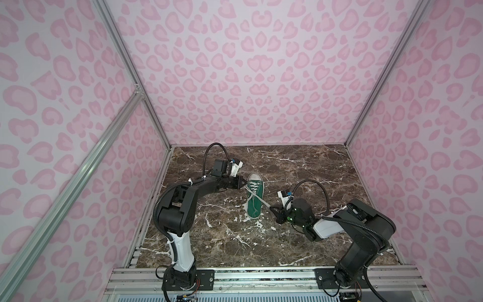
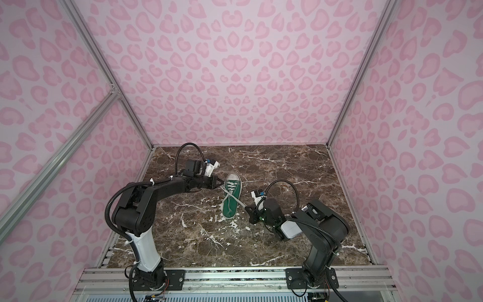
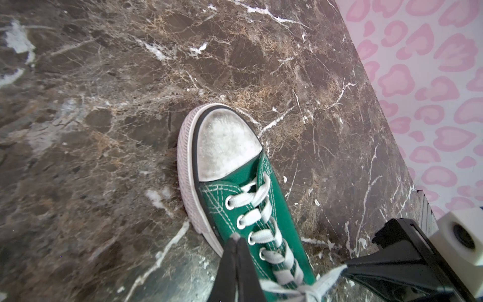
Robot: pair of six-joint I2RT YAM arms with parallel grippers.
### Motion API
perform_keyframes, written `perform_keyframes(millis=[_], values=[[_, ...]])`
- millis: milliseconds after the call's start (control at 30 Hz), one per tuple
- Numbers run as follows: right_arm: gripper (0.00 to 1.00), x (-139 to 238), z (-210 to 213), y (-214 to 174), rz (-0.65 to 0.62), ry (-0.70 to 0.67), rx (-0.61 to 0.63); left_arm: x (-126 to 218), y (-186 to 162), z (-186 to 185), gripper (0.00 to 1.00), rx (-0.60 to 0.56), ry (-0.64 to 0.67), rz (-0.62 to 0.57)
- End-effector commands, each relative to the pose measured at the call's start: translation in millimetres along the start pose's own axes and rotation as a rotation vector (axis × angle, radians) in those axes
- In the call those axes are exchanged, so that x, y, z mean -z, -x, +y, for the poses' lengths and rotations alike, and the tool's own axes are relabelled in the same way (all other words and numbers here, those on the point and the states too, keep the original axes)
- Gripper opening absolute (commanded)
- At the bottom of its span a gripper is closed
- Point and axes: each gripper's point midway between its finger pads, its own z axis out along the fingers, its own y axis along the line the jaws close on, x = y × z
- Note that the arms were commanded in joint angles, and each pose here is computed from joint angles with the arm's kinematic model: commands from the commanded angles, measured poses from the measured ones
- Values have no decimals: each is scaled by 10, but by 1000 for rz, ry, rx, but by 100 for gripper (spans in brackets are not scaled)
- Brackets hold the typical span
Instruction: Tie the shoes
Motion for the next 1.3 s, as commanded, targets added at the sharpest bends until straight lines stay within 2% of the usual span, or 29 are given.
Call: perform_keyframes(millis=[0,433,867,1267], values=[[0,9,-75,-110,34,-28,-8,7,159,73,3,-32,29,-64],[0,-102,0,-77,36,-3,-12,34,141,-18,3,-39,6,-54],[0,22,-117,-180,54,-40,-18,73,229,70,3,-18,26,-86],[0,85,-191,-246,53,-54,-35,97,174,142,3,-12,56,-83]])
